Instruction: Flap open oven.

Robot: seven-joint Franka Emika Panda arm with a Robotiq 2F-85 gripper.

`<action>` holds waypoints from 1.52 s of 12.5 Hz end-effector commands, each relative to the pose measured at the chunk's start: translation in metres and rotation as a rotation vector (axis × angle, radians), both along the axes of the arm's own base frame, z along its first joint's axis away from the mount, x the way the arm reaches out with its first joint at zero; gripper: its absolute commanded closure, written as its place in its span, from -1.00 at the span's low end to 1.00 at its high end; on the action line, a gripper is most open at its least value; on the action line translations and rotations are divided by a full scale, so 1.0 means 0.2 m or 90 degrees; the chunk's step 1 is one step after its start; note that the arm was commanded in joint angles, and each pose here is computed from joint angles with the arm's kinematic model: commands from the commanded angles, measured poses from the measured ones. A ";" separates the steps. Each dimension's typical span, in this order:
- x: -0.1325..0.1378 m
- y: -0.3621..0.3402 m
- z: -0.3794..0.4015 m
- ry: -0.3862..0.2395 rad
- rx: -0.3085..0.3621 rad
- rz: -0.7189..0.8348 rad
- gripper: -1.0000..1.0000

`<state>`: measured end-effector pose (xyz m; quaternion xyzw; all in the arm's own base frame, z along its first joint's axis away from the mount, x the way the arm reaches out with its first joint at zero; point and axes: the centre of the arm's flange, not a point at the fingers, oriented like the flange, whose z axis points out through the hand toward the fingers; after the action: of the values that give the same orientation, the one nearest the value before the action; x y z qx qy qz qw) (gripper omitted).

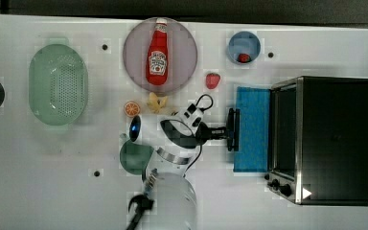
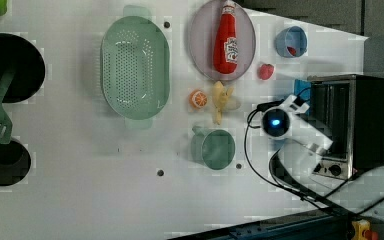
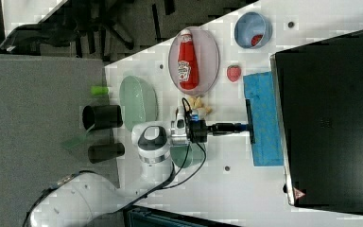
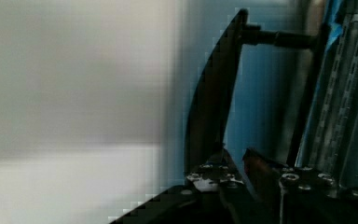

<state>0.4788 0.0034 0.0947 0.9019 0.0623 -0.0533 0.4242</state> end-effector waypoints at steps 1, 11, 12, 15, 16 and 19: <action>0.07 0.02 -0.04 -0.072 -0.023 -0.031 0.65; 0.32 0.20 0.38 -0.208 0.027 -0.087 0.65; 0.37 0.20 0.54 -0.246 0.059 -0.135 0.65; 0.45 0.12 1.12 -0.365 0.194 -0.325 0.65; 0.44 0.06 1.30 -0.395 0.245 -0.400 0.65; 0.34 -0.08 1.76 -0.441 0.392 -0.597 0.65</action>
<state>0.5491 0.0246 0.4494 0.9031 -0.4150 0.0934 0.0596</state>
